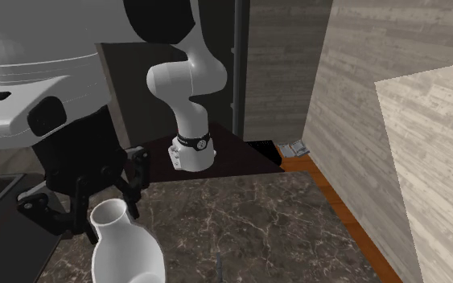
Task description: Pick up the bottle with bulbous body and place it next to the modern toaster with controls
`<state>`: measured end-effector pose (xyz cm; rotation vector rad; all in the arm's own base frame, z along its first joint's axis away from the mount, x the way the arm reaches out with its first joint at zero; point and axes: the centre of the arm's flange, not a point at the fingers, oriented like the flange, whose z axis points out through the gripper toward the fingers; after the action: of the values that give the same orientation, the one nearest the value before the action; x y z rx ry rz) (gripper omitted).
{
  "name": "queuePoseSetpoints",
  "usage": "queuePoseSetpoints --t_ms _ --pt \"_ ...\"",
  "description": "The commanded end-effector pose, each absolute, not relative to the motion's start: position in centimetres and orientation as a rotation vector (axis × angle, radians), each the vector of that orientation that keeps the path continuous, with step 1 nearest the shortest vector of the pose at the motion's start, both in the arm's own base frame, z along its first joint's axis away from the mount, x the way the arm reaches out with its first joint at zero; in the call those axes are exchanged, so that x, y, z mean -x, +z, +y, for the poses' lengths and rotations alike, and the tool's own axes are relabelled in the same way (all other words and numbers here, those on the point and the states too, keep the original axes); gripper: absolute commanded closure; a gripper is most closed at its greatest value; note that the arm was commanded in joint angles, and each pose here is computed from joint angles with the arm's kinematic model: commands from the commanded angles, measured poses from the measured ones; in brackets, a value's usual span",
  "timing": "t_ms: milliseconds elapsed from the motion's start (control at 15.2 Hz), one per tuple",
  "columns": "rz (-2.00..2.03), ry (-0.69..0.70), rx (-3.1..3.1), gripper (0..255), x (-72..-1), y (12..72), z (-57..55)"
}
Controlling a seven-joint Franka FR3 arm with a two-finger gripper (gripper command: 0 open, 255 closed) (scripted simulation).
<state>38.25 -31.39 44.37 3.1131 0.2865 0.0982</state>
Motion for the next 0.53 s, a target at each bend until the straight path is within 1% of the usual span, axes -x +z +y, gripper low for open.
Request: queuePoseSetpoints --t_ms 0,264,330,462 --pt "0.286 0.099 -3.113 255 -38.25 44.30 -31.39" --pt "0.286 0.099 -3.113 255 -38.25 44.30 -31.40" --pt "0.286 0.099 -3.113 0 -38.24 44.30 -31.39" --pt "0.286 0.099 -3.113 0 -38.24 44.30 -31.39"
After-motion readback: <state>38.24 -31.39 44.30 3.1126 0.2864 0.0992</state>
